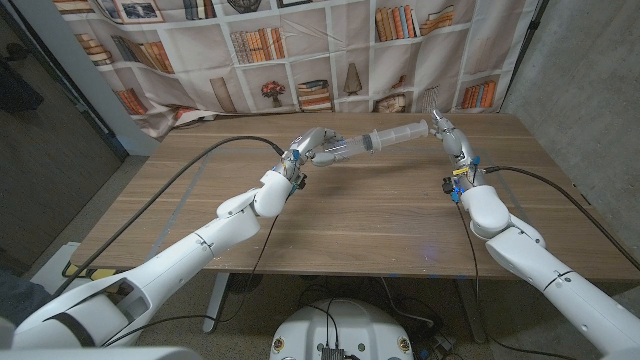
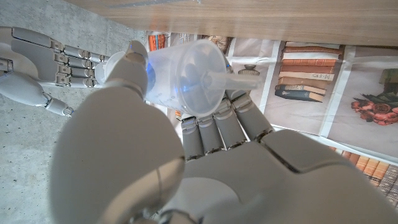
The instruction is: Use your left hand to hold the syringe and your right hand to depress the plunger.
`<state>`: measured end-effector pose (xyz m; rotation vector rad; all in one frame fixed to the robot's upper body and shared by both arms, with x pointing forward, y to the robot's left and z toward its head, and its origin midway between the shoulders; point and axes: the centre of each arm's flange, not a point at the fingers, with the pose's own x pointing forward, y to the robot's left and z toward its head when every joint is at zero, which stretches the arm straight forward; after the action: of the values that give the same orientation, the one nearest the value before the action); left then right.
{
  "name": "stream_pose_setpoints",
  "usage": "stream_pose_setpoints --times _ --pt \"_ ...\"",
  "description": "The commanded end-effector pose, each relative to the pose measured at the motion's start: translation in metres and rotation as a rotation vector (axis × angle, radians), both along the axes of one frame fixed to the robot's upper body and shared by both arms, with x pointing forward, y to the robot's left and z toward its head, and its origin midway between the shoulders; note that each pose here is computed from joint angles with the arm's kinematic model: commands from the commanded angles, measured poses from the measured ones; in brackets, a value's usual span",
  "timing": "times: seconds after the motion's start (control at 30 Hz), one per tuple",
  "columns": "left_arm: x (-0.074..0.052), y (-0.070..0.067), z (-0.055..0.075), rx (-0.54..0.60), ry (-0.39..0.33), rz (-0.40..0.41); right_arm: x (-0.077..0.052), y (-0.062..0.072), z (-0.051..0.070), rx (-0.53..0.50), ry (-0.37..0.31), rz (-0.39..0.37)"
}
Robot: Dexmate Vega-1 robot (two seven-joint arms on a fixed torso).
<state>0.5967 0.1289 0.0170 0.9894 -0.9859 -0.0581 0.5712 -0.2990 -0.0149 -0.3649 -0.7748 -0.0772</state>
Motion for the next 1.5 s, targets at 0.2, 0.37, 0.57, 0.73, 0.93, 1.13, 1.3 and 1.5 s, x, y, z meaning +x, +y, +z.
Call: stream_pose_setpoints --times 0.2,0.37,0.57,0.73,0.93,1.13,1.3,1.5 --pt "0.003 0.002 0.000 -0.007 0.001 0.001 -0.004 0.014 0.007 -0.043 -0.010 -0.013" --pt "0.006 0.000 0.002 -0.010 -0.002 -0.010 -0.004 0.019 0.008 -0.049 -0.010 -0.001" --pt "0.007 -0.003 0.007 -0.009 -0.013 -0.028 -0.004 0.024 0.006 -0.048 -0.010 0.010" --pt "0.008 -0.006 0.008 -0.009 -0.014 -0.041 -0.004 0.026 0.003 -0.036 -0.010 0.017" --pt "0.009 -0.009 0.009 -0.003 -0.011 -0.046 -0.006 0.029 0.002 -0.035 -0.018 0.026" --pt "0.010 -0.012 0.010 0.001 -0.012 -0.050 -0.006 0.033 0.001 -0.037 -0.015 0.033" --pt "0.009 -0.013 0.012 0.000 -0.012 -0.047 -0.008 0.035 0.000 -0.044 -0.022 0.038" --pt "0.008 -0.014 0.014 0.002 -0.018 -0.046 -0.007 0.039 0.002 -0.066 -0.015 0.049"
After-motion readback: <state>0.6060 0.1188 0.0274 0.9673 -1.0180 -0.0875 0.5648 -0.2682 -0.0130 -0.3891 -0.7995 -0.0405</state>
